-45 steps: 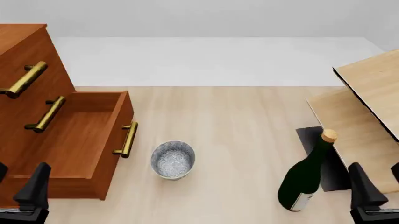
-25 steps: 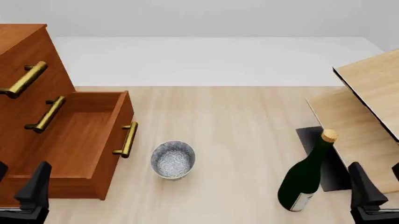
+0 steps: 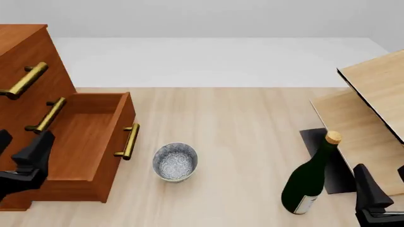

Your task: Close the bottom drawer of the cabinet and open the top drawer.

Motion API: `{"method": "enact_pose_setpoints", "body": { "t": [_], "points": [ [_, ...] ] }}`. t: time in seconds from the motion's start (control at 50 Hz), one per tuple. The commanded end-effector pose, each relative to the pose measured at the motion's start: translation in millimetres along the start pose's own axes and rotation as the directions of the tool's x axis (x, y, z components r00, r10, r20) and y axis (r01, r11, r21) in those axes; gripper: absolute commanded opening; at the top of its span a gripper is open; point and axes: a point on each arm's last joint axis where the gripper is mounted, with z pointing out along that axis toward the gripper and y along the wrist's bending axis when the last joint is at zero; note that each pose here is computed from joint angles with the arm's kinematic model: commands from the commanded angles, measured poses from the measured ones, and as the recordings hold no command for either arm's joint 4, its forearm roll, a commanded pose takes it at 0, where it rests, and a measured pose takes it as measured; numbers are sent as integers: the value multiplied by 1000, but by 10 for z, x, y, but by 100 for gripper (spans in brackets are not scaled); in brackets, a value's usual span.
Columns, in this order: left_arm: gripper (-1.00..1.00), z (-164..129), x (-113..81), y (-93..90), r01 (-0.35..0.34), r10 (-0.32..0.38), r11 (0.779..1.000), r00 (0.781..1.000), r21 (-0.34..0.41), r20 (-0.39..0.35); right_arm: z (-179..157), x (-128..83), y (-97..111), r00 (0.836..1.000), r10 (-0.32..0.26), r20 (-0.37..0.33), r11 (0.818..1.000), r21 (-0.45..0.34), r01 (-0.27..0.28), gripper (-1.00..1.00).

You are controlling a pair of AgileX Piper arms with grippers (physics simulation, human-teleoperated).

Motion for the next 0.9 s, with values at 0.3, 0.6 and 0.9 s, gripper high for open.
{"method": "enact_pose_setpoints", "body": {
  "t": [0.3, 0.6, 0.9],
  "points": [
    [100, 555, -473, -268, 32, 7, 990, 963, 141, -269, -2, -1, 1, 1000, 5, 2, 1000, -1, -5, 100],
    [100, 751, -409, -460, 229, -151, 965, 881, 125, -448, -1, -1, 2, 1000, 8, -1, 1000, -4, -8, 100],
    [100, 842, -155, -645, 309, -191, 945, 793, 112, -579, -2, 0, 2, 1000, 11, -3, 1000, -4, -11, 100]
  ]
}}
